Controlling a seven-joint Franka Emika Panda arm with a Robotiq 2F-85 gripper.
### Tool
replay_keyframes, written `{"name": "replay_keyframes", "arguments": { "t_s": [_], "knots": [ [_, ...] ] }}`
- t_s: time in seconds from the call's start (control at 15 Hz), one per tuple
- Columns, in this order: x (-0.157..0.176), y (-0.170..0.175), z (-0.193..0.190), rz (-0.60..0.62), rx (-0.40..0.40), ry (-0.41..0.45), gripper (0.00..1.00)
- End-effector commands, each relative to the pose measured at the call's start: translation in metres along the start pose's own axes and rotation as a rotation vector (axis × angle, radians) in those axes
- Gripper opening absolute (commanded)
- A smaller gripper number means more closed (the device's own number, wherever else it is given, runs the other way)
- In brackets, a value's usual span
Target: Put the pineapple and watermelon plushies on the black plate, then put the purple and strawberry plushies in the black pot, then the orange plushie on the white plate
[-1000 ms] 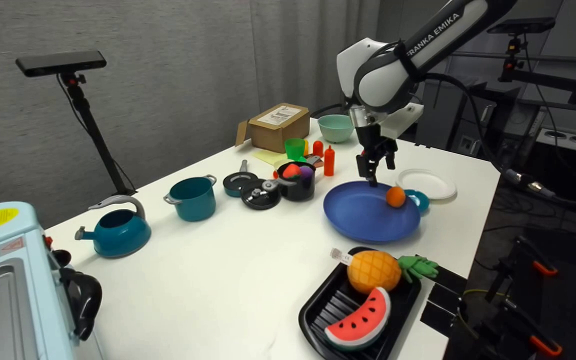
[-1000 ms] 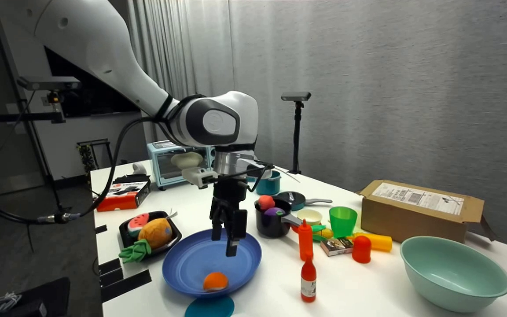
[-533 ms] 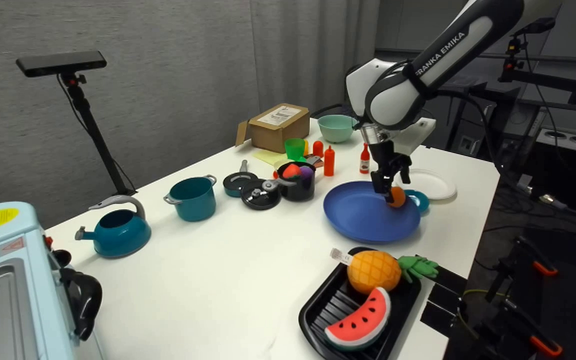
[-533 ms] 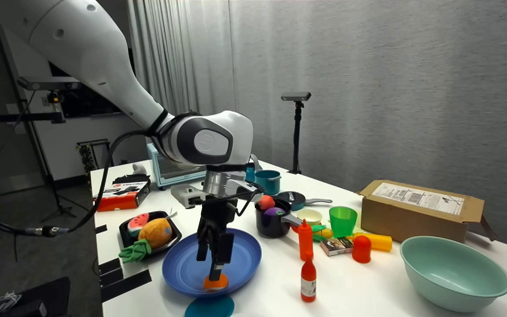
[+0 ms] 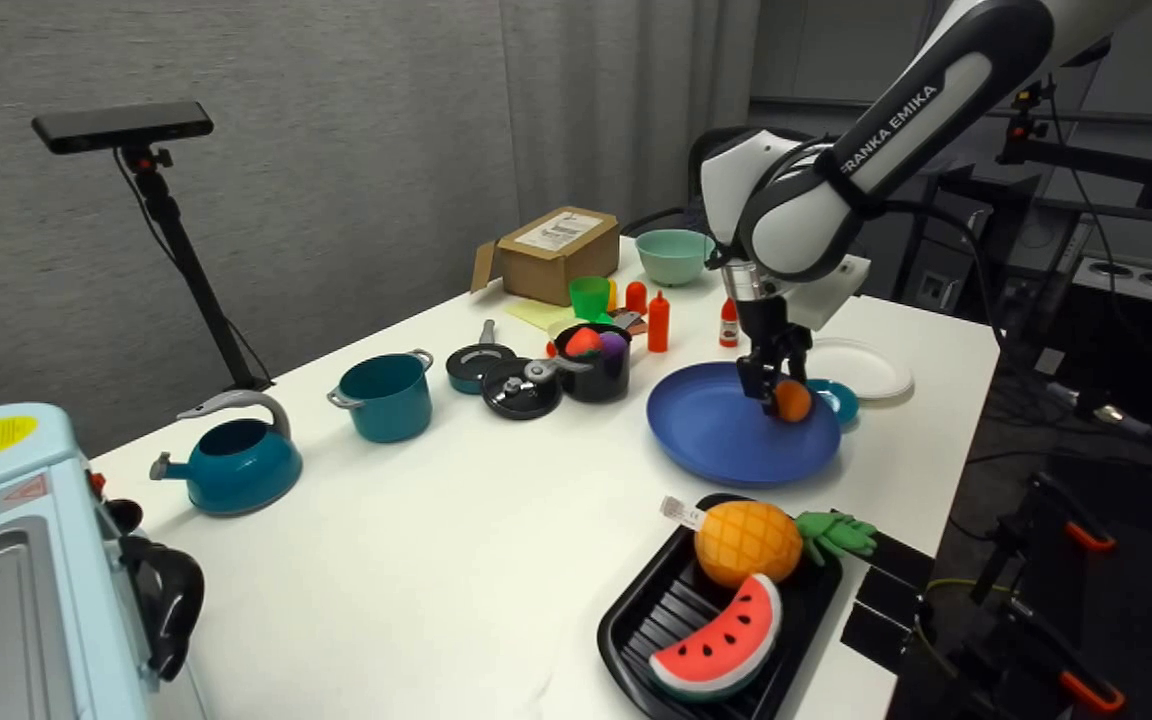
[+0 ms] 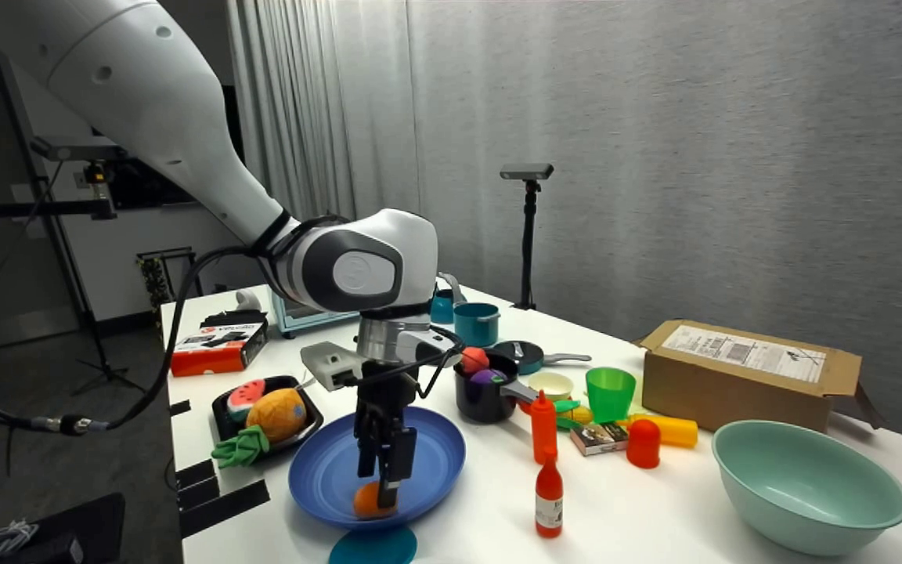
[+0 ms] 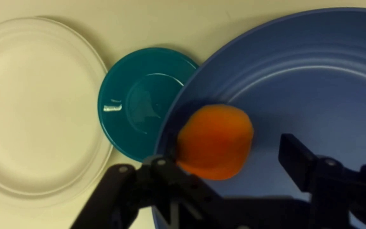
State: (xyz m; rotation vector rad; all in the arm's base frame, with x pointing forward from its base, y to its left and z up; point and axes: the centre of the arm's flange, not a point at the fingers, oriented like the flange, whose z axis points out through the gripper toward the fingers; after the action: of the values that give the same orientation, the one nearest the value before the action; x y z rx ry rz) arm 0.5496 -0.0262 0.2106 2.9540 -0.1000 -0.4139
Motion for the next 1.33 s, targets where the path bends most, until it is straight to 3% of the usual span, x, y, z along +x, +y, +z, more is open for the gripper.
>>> {"name": "replay_keyframes", "arguments": {
  "t_s": [0.0,0.47,0.8,1.27],
  "knots": [
    [-0.002,-0.005,0.003,-0.022,-0.017,0.013,0.49],
    [0.001,-0.008,-0.009,-0.026,0.0,0.046,0.02],
    [0.003,0.015,-0.049,0.001,0.002,0.131,0.03],
    [-0.031,0.115,-0.055,0.248,0.055,0.166,0.04]
  ]
}}
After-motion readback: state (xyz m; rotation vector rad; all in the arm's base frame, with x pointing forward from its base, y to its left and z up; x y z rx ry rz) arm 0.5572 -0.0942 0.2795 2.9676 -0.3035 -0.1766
